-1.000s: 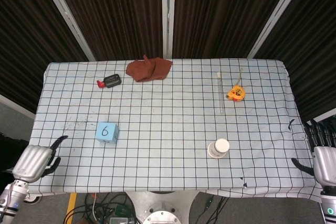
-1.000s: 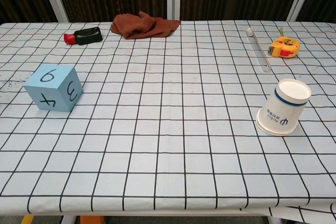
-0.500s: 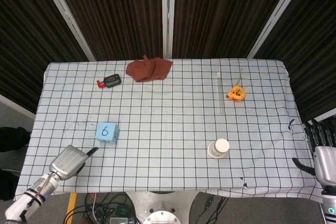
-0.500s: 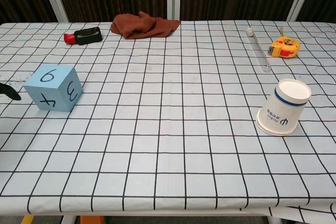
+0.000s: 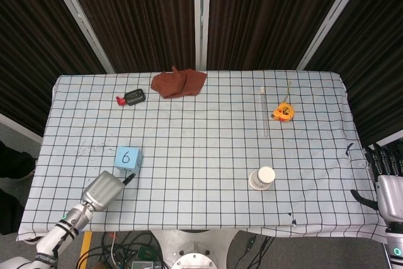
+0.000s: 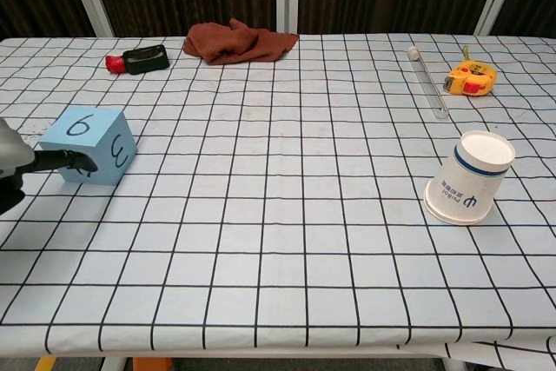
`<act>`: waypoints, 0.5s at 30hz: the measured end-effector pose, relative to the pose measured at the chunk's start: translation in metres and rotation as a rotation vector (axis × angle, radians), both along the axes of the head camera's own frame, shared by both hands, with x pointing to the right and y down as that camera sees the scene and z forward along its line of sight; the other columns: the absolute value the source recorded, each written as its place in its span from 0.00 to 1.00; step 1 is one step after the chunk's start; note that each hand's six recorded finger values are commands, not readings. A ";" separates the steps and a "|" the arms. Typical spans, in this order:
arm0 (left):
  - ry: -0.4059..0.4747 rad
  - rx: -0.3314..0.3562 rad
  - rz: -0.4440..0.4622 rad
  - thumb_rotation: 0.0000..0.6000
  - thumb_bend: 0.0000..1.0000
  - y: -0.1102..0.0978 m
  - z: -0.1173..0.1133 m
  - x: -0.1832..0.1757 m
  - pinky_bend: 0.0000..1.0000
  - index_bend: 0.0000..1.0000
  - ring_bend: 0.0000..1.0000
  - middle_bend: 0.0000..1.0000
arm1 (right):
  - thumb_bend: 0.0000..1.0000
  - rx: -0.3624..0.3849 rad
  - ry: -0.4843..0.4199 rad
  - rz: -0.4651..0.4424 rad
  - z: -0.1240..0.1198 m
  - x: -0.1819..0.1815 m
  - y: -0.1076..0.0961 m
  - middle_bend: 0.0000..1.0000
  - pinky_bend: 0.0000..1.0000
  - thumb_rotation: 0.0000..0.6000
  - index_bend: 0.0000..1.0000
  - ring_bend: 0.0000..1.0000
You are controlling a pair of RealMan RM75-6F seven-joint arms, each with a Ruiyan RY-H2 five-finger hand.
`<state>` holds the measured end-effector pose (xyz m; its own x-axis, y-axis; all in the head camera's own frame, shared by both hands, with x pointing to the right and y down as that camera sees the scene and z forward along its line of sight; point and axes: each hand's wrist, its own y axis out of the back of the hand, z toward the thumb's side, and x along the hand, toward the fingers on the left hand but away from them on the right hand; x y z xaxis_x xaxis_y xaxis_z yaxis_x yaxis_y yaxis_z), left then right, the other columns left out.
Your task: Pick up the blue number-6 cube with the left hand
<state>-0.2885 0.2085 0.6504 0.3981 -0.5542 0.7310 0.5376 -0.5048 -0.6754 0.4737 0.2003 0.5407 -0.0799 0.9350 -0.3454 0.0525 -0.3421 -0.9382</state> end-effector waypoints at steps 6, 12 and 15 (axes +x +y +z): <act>-0.055 0.036 -0.001 1.00 0.62 -0.006 0.002 -0.004 0.92 0.11 0.90 0.85 | 0.05 -0.003 -0.001 0.006 0.001 0.002 0.001 0.00 0.00 1.00 0.00 0.00; -0.070 0.038 -0.004 1.00 0.62 -0.011 0.003 -0.003 0.93 0.11 0.90 0.85 | 0.05 -0.003 -0.003 0.006 0.002 0.003 0.001 0.00 0.00 1.00 0.00 0.00; -0.064 0.039 0.006 1.00 0.63 -0.013 0.003 0.002 0.93 0.11 0.90 0.85 | 0.05 -0.003 -0.001 0.007 0.002 0.003 0.001 0.00 0.00 1.00 0.00 0.00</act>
